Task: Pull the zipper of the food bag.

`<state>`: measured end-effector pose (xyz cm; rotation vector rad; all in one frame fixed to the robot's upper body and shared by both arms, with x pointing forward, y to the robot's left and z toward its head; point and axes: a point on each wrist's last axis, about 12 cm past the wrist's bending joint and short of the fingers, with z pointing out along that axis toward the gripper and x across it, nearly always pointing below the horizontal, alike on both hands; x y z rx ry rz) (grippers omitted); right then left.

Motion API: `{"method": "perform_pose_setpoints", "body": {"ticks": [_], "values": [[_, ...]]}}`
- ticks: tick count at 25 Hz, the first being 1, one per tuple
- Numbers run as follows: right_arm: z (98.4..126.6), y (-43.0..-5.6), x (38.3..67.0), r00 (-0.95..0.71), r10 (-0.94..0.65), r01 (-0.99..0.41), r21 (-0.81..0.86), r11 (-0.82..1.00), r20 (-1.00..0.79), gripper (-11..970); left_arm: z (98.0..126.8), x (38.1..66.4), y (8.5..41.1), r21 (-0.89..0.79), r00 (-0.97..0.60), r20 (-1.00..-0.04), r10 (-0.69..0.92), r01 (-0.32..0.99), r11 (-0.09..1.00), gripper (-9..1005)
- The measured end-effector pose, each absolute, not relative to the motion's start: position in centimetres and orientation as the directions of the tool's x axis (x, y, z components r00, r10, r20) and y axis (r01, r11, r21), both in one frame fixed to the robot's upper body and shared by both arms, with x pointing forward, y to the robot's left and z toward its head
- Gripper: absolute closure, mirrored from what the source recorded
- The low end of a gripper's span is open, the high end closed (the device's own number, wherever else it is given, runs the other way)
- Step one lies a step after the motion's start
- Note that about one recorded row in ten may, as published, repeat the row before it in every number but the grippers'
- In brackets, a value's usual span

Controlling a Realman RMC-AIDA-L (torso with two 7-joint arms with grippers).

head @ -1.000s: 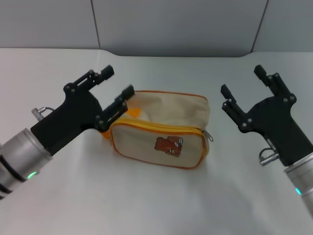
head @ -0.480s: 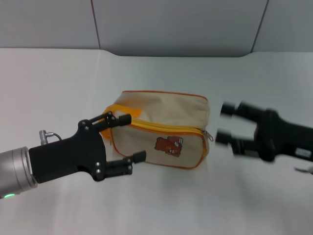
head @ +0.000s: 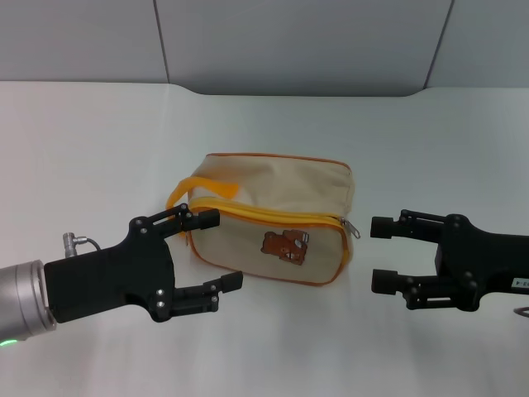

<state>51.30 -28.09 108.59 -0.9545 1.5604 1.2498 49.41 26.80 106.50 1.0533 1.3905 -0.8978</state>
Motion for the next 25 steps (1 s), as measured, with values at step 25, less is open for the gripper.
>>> {"method": "perform_pose_setpoints", "body": {"ticks": [25], "values": [[108.33,-28.16,51.09,-0.261,-0.047,-0.945,0.245,0.219,-0.964,116,106.17,48.85,26.92,0.039,0.008,-0.996,0.094,0.945,0.325,164]]}}
